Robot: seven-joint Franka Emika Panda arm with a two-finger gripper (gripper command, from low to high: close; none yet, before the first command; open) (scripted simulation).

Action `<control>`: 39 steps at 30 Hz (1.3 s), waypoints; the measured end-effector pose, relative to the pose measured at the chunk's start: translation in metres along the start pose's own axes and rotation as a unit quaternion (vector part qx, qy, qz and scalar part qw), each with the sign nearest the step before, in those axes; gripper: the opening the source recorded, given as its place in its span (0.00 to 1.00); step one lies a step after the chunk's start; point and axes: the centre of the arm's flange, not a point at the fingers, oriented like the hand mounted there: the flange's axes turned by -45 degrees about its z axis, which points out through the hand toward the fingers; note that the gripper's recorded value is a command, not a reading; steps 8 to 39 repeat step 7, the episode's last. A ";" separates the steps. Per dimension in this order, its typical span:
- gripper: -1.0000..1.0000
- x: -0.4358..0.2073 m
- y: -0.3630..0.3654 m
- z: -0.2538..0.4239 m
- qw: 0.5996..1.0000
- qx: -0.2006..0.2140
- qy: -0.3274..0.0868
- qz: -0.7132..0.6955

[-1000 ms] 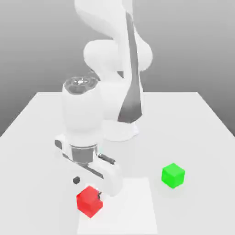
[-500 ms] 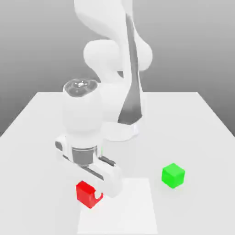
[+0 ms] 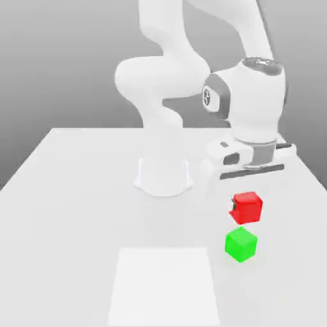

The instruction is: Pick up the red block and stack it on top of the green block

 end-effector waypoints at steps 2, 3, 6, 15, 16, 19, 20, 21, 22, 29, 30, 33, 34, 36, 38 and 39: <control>0.00 0.000 -0.001 0.016 1.000 -0.001 0.000 -0.002; 0.00 0.000 0.000 0.025 1.000 -0.001 0.000 -0.001; 1.00 -0.002 -0.001 0.042 1.000 0.001 0.000 -0.002; 1.00 -0.002 -0.001 0.042 1.000 0.001 0.000 -0.002; 1.00 -0.002 -0.001 0.042 1.000 0.001 0.000 -0.002; 1.00 -0.002 -0.001 0.042 1.000 0.001 0.000 -0.002; 1.00 -0.002 -0.001 0.042 1.000 0.001 0.000 -0.002; 1.00 -0.002 -0.001 0.042 1.000 0.001 0.000 -0.002; 1.00 -0.002 -0.001 0.042 1.000 0.001 0.000 -0.002; 1.00 -0.002 -0.001 0.042 1.000 0.001 0.000 -0.002; 1.00 -0.002 -0.001 0.042 1.000 0.001 0.000 -0.002; 1.00 -0.002 -0.001 0.042 1.000 0.001 0.000 -0.002; 1.00 -0.002 -0.001 0.042 1.000 0.001 0.000 -0.002; 1.00 -0.002 -0.001 0.042 1.000 0.001 0.000 -0.002; 1.00 -0.002 -0.001 0.042 1.000 0.001 0.000 -0.002; 1.00 -0.002 -0.001 0.042 1.000 0.001 0.000 -0.002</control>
